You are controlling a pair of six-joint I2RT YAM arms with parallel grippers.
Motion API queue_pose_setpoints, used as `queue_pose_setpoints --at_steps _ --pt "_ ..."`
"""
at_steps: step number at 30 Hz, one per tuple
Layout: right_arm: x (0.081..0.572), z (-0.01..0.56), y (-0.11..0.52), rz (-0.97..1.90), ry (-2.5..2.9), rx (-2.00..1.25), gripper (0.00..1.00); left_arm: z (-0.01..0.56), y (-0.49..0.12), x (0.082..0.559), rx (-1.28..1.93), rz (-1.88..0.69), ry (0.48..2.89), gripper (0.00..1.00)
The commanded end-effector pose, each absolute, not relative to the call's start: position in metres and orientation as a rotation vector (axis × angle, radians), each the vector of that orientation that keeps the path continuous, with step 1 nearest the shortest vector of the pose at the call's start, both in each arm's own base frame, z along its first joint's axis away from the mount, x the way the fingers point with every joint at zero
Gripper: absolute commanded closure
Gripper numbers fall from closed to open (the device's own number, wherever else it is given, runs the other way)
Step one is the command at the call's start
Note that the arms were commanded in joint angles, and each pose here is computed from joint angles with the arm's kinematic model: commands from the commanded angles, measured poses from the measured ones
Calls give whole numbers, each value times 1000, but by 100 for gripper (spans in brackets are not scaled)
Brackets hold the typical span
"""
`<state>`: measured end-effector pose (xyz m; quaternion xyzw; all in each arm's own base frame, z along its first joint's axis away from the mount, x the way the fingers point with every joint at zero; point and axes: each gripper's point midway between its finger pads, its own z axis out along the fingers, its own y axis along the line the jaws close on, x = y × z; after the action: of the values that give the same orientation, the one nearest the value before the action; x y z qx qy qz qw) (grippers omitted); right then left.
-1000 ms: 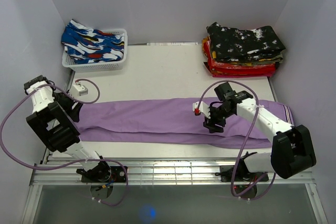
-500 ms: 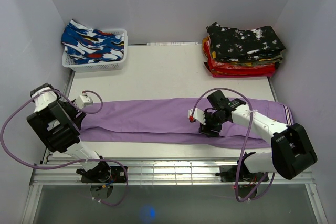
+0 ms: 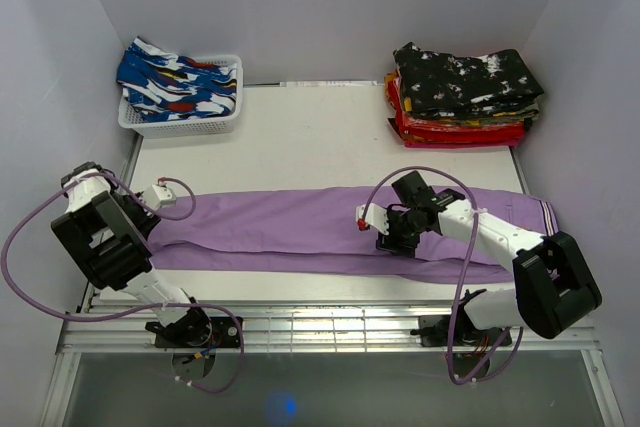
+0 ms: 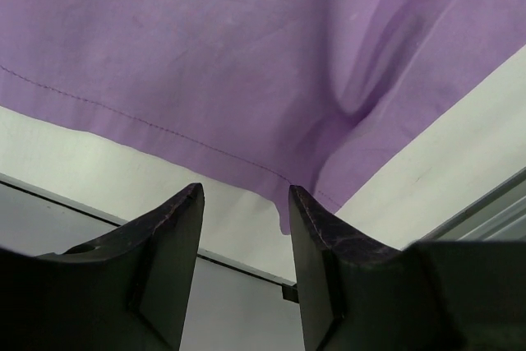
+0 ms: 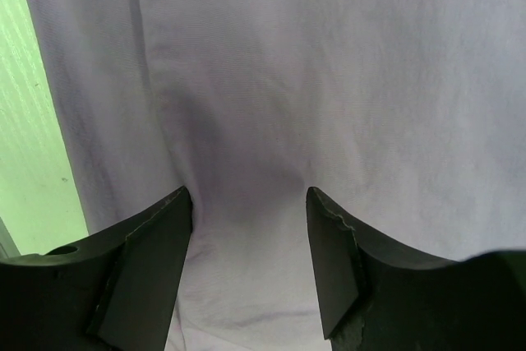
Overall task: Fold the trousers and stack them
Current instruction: Fold the trousers
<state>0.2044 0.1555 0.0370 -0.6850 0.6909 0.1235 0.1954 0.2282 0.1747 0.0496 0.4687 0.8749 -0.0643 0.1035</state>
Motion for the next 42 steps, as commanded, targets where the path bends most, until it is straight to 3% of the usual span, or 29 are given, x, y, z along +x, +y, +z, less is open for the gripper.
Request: queue_pose_setpoints --at_steps 1,14,20,23,31,34,42 --pt "202 36 161 361 1923 -1922 37 45 183 227 1386 -169 2603 44" --pt "194 27 153 334 1917 -1980 40 38 180 228 1375 -179 2589 55" --pt "200 29 149 274 1902 -1976 60 37 184 231 1375 -146 2590 69" --pt "206 35 152 262 1897 -1956 68 41 185 233 1379 -145 2583 71" --pt "205 38 153 280 1903 -1953 83 77 173 227 1393 -257 2523 42" --pt "204 38 155 291 1902 -1949 92 78 168 220 1416 -294 2519 40" --pt "207 46 161 317 1909 -1924 92 54 158 200 1405 -381 2568 40"
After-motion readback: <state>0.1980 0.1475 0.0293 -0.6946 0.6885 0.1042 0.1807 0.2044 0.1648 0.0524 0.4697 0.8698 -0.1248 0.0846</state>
